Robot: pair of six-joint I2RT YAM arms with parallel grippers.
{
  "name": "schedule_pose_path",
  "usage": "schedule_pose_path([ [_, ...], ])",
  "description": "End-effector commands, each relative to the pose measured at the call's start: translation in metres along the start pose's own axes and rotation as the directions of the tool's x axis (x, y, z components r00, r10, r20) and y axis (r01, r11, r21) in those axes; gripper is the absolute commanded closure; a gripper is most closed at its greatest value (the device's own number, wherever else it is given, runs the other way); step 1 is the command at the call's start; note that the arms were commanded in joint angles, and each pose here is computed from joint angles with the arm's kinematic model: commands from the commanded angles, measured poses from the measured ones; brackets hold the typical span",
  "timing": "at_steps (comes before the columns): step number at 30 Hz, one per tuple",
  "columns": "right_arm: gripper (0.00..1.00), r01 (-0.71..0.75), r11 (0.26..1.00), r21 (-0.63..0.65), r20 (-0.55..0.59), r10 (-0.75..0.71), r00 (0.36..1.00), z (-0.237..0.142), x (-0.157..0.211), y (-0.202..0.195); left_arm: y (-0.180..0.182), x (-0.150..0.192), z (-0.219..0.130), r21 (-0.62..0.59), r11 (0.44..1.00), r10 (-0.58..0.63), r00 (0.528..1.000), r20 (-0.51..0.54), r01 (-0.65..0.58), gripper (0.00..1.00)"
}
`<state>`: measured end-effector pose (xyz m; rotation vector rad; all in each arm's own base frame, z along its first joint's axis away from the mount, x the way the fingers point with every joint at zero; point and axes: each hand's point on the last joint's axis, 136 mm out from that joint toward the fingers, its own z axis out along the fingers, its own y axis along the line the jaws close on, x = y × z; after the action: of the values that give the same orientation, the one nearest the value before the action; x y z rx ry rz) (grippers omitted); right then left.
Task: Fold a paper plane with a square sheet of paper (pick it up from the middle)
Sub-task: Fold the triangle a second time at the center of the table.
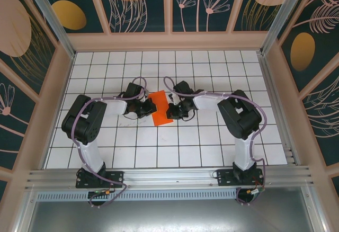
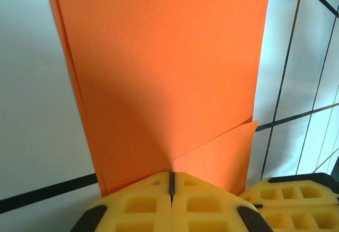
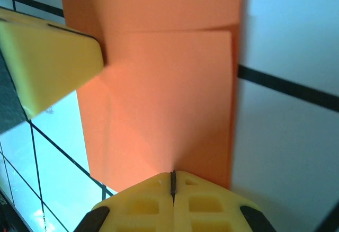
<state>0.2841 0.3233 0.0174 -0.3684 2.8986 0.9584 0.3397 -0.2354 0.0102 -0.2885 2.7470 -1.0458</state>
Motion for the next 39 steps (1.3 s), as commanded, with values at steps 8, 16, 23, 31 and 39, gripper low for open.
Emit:
schedule_pose_path([
  [8, 1.0, -0.065, 0.989, 0.132, -0.09, 0.078, 0.993, -0.017, 0.048, -0.045, 0.079, 0.033, 0.008, -0.277, 0.957, -0.101, 0.994, -0.041, 0.086, 1.0],
  [16, 1.0, -0.009, 0.99, -0.144, 0.061, 0.018, 0.998, -0.049, -0.001, 0.029, 0.068, 0.026, 0.008, -0.233, 0.971, -0.066, 0.997, -0.035, 0.056, 1.0],
  [23, 1.0, -0.018, 0.992, -0.123, 0.071, 0.027, 0.997, -0.013, -0.032, 0.042, 0.068, 0.026, 0.009, -0.229, 0.972, -0.068, 0.997, -0.037, 0.058, 1.0],
  [31, 1.0, -0.064, 0.996, -0.061, 0.038, 0.066, 0.997, 0.012, -0.035, 0.022, 0.067, 0.026, 0.009, -0.228, 0.972, -0.072, 0.997, -0.034, 0.062, 1.0],
  [39, 1.0, -0.104, 0.994, 0.033, -0.019, 0.104, 0.994, 0.01, 0.002, -0.012, 0.074, 0.029, 0.008, -0.255, 0.965, -0.079, 0.996, -0.036, 0.067, 1.0],
])
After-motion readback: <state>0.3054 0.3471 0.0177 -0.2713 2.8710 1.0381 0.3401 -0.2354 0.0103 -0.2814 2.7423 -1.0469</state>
